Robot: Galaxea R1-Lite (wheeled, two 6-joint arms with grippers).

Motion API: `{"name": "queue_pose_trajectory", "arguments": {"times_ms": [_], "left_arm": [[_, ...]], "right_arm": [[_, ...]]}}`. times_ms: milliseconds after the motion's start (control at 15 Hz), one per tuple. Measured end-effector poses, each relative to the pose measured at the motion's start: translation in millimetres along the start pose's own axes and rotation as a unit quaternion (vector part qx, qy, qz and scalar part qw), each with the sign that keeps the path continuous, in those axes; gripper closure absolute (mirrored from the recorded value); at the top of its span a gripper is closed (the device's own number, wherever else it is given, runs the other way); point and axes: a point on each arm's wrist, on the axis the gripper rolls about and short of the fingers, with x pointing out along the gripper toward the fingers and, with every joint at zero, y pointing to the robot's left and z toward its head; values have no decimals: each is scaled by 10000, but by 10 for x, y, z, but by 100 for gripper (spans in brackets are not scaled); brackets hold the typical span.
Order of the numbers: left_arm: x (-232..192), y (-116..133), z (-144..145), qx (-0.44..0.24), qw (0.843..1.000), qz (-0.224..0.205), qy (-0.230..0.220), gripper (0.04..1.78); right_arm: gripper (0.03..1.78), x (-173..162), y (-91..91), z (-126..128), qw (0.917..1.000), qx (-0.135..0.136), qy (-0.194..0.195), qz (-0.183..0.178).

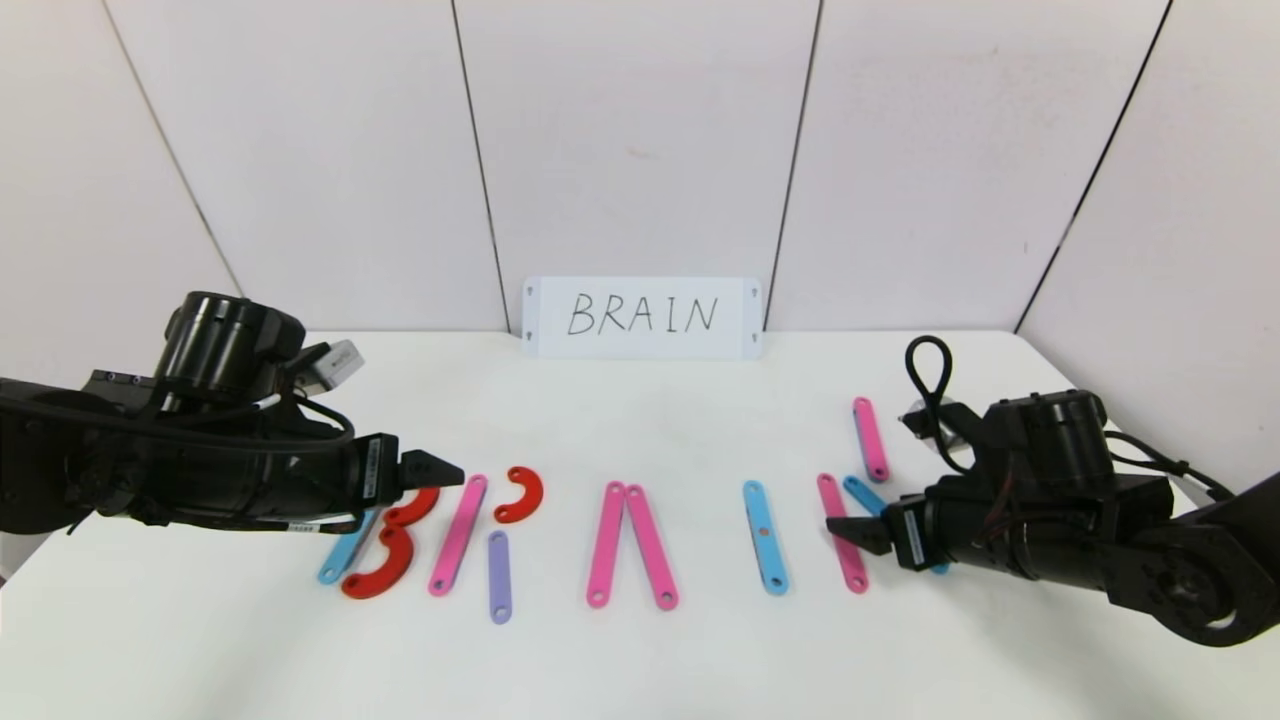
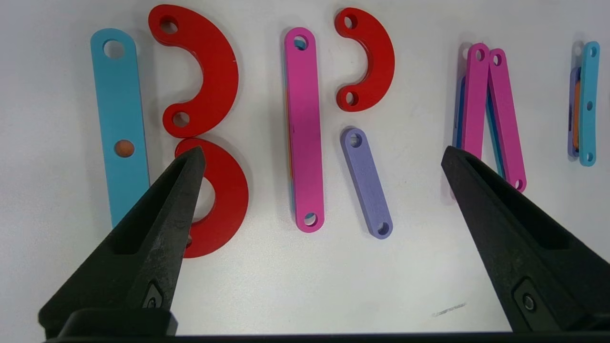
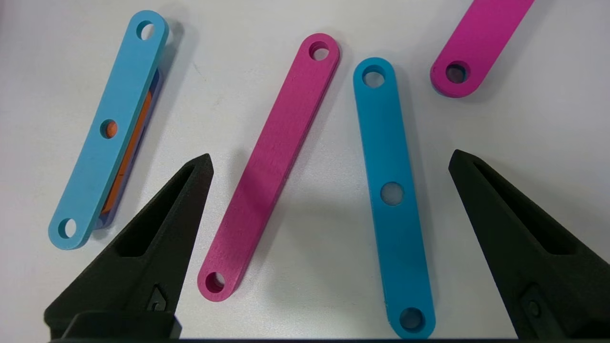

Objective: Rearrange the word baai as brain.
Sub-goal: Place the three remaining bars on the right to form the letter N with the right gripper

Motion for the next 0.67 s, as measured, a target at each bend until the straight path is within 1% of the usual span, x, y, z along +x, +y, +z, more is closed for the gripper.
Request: {"name": "queue_pose_trajectory", "arguments": {"times_ms": [267, 667], "left_arm": [[-11, -1, -6, 0, 10000, -5, -5, 8], [-17, -3, -10, 1, 10000, -13, -6, 8]], "right_arm": [[8, 19, 61, 3, 10000, -36, 14, 65], [8, 23, 105, 36, 9999, -3, -45, 97]]}}
